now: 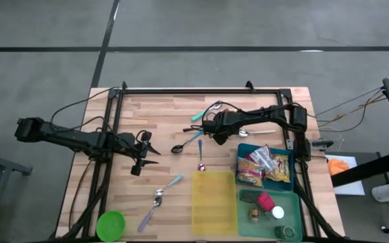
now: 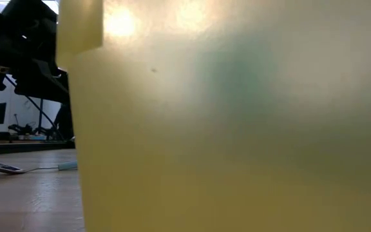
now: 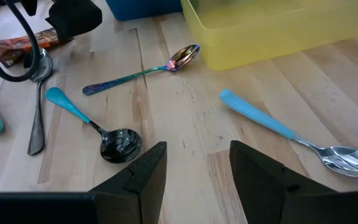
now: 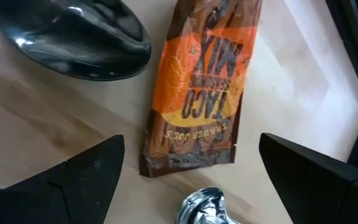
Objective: Pick & Place Food Item
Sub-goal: Put the orange seasoning pack into the green bin
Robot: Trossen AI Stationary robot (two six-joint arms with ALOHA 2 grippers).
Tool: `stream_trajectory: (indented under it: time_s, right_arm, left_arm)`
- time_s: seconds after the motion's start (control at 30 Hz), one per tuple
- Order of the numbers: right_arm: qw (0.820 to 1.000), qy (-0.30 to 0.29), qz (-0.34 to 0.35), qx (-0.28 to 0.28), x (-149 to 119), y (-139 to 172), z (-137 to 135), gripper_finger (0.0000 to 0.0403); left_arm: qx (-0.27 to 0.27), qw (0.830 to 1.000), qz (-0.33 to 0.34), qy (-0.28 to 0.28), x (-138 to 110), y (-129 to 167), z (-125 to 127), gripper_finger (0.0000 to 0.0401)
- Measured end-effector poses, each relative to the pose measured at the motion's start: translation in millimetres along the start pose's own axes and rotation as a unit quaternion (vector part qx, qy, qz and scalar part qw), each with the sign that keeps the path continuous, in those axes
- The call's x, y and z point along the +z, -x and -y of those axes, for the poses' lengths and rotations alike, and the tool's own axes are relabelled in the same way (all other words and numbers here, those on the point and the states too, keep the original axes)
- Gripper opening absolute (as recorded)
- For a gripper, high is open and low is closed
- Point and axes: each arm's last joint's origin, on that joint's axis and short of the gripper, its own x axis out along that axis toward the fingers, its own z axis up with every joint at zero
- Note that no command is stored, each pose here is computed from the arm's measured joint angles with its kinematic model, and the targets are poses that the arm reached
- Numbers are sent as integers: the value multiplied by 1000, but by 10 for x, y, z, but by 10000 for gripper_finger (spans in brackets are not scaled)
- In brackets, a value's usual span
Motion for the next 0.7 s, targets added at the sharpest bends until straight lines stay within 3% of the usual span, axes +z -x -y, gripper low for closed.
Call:
stream_trajectory:
  time_s: [0.7]
  right_arm:
    - [1000, -19, -13, 6, -11, -146, 47, 370]
  left_arm:
    - [0, 1000, 0, 0, 0, 0, 0, 174]
